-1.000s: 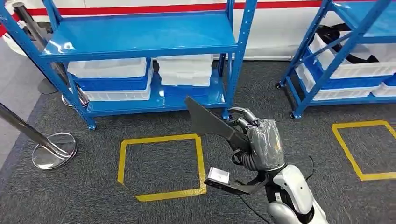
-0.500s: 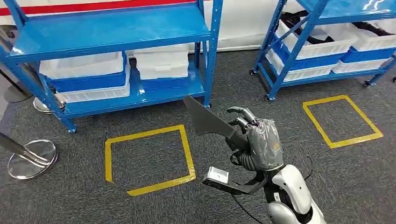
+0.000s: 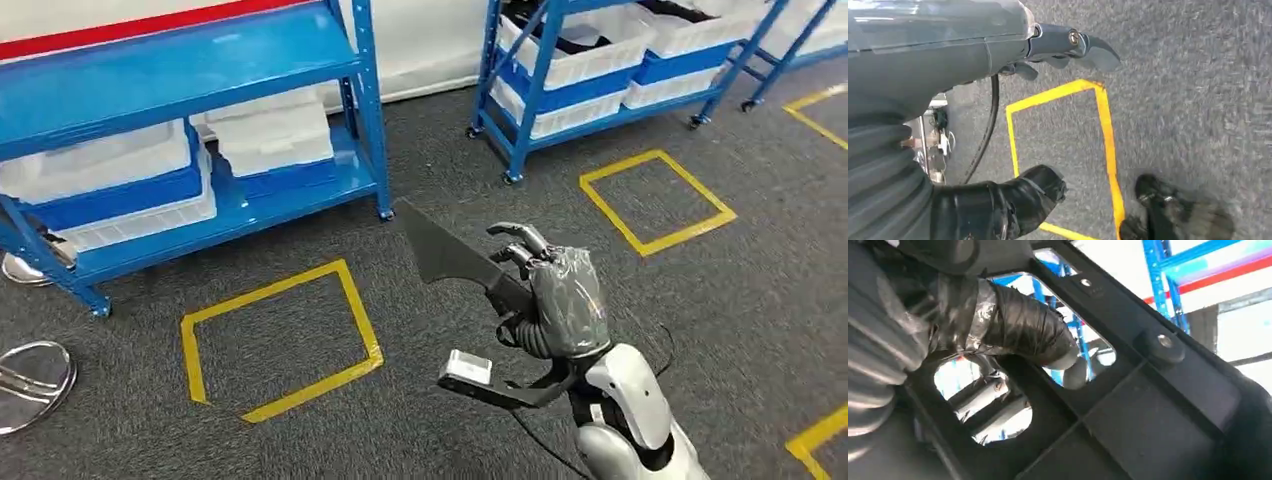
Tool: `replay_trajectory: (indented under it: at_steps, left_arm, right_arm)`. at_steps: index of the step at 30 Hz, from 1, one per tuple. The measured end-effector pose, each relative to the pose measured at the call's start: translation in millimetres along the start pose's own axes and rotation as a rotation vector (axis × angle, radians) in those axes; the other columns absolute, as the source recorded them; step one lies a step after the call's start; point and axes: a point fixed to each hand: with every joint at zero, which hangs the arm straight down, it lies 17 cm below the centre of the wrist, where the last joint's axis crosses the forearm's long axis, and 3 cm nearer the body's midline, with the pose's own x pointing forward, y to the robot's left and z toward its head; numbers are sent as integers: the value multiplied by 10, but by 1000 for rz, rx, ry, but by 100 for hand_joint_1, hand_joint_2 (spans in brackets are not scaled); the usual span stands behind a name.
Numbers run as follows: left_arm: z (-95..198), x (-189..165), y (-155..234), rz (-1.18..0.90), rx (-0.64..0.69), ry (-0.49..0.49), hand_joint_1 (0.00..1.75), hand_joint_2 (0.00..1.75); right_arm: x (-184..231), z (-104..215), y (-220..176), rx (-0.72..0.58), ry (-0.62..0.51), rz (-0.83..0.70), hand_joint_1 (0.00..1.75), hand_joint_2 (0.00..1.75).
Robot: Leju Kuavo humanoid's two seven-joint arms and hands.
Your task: Take the parts from the cabinet and place them on the table.
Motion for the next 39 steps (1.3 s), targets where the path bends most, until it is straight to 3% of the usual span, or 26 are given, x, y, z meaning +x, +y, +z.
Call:
replay_trajectory:
  at_steps: [31, 39]
  left_arm:
    - [8, 14, 21, 9, -5, -16, 0, 175]
    - [13, 46, 62, 10, -4, -24, 0, 175]
  right_arm:
    - [-63, -125, -92, 2, 2, 0, 175, 175]
    - [-207, -373, -335, -13, 10, 23, 175, 175]
